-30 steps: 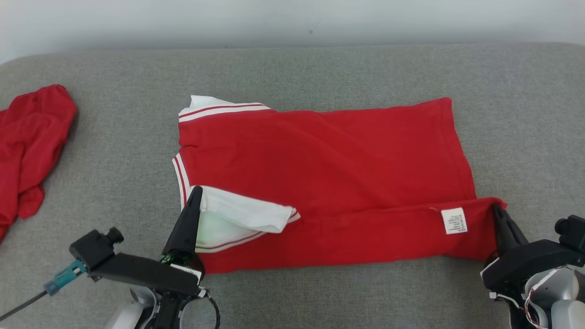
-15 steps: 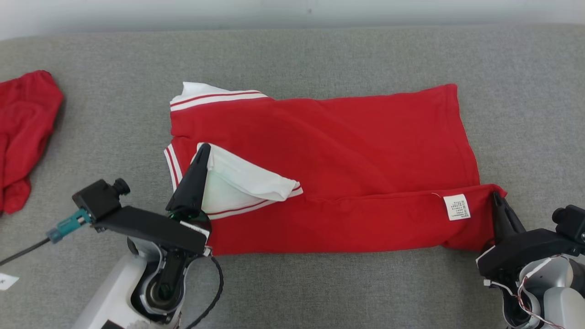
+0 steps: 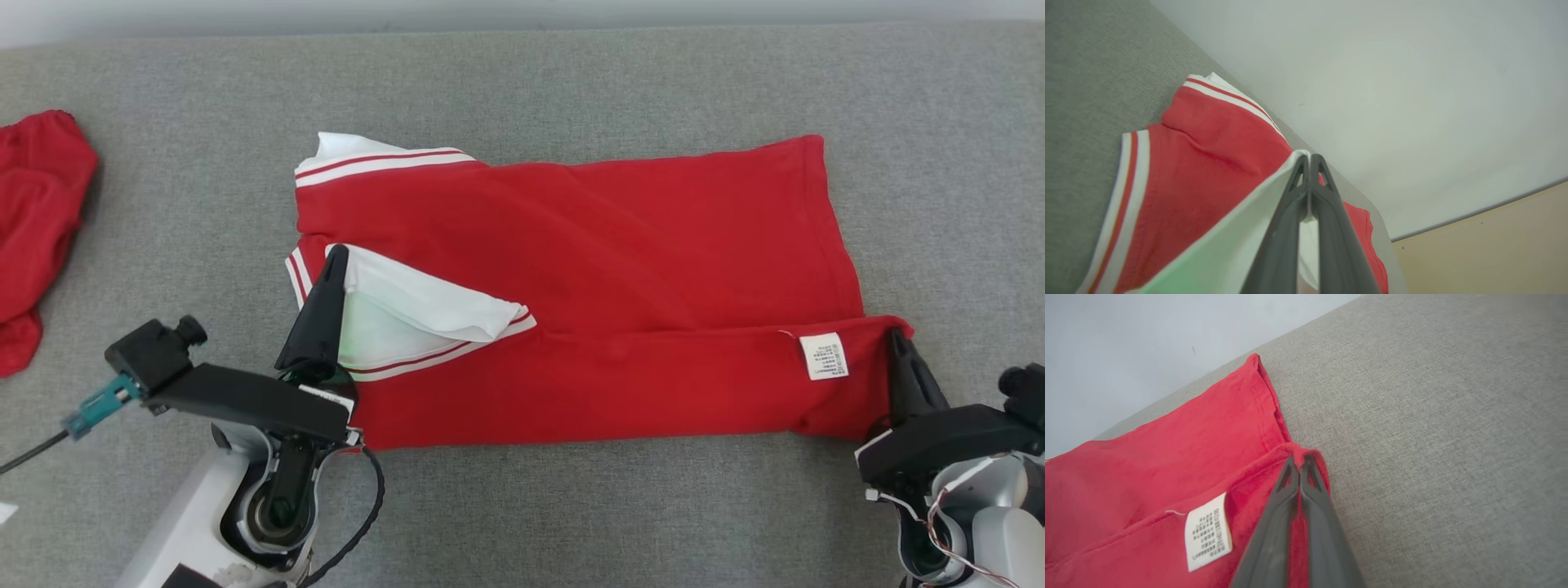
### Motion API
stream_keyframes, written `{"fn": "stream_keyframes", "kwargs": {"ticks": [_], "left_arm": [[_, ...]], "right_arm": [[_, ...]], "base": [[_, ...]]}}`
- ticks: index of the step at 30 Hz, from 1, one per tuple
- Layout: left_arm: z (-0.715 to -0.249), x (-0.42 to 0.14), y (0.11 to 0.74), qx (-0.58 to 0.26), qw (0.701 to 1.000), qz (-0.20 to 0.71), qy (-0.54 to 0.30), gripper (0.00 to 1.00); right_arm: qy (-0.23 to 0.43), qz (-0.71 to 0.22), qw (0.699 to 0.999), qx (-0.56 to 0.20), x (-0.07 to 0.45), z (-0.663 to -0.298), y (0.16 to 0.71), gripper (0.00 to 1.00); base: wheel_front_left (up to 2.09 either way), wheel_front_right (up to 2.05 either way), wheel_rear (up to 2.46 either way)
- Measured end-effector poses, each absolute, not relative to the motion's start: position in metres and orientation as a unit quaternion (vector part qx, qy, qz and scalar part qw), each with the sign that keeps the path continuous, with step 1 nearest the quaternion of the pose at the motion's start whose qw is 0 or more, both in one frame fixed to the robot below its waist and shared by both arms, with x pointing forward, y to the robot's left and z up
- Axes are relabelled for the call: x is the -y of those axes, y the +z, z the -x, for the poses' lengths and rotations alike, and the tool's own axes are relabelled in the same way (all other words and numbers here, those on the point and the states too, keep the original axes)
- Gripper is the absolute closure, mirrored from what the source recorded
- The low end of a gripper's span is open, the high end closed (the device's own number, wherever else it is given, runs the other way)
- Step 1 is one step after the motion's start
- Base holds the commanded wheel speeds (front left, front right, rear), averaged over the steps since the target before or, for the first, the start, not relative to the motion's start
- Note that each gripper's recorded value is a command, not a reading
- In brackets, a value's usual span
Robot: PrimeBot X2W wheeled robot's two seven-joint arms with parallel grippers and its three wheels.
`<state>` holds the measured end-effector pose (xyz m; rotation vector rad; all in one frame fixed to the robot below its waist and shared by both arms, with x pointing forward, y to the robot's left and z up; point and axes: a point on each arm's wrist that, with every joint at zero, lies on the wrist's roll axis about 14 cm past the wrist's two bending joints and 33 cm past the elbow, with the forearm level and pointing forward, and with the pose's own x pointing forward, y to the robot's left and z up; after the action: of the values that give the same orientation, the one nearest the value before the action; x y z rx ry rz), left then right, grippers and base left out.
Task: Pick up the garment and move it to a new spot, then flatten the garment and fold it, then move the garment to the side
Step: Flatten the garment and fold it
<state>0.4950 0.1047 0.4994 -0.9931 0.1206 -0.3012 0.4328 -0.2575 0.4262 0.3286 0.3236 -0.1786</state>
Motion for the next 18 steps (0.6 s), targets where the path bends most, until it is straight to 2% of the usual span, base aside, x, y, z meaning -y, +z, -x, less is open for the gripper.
{"fn": "stream_keyframes", "kwargs": {"ticks": [12,13,14,15,18], "left_arm": [[-0.486,-0.109,0.484,-0.072,0.871,0.469,-0.129,1.0],[-0.488,-0.112,0.482,-0.072,0.876,0.46,-0.124,0.94],[-0.491,-0.116,0.479,-0.072,0.885,0.444,-0.116,0.32],[-0.494,-0.119,0.476,-0.074,0.896,0.424,-0.111,0.0],[-0.497,-0.123,0.469,-0.08,0.925,0.357,-0.105,0.0]], "right_arm": [[-0.098,-0.167,0.967,-0.163,0.261,-0.429,0.421,1.0],[-0.1,-0.166,0.968,-0.158,0.262,-0.43,0.422,0.0],[-0.102,-0.166,0.969,-0.15,0.263,-0.433,0.426,0.0],[-0.101,-0.167,0.97,-0.145,0.262,-0.435,0.428,0.0],[-0.098,-0.169,0.972,-0.133,0.26,-0.438,0.434,0.0]], "base": [[0.0,0.0,0.0],[0.0,0.0,0.0],[0.0,0.0,0.0],[0.0,0.0,0.0],[0.0,0.0,0.0]]}}
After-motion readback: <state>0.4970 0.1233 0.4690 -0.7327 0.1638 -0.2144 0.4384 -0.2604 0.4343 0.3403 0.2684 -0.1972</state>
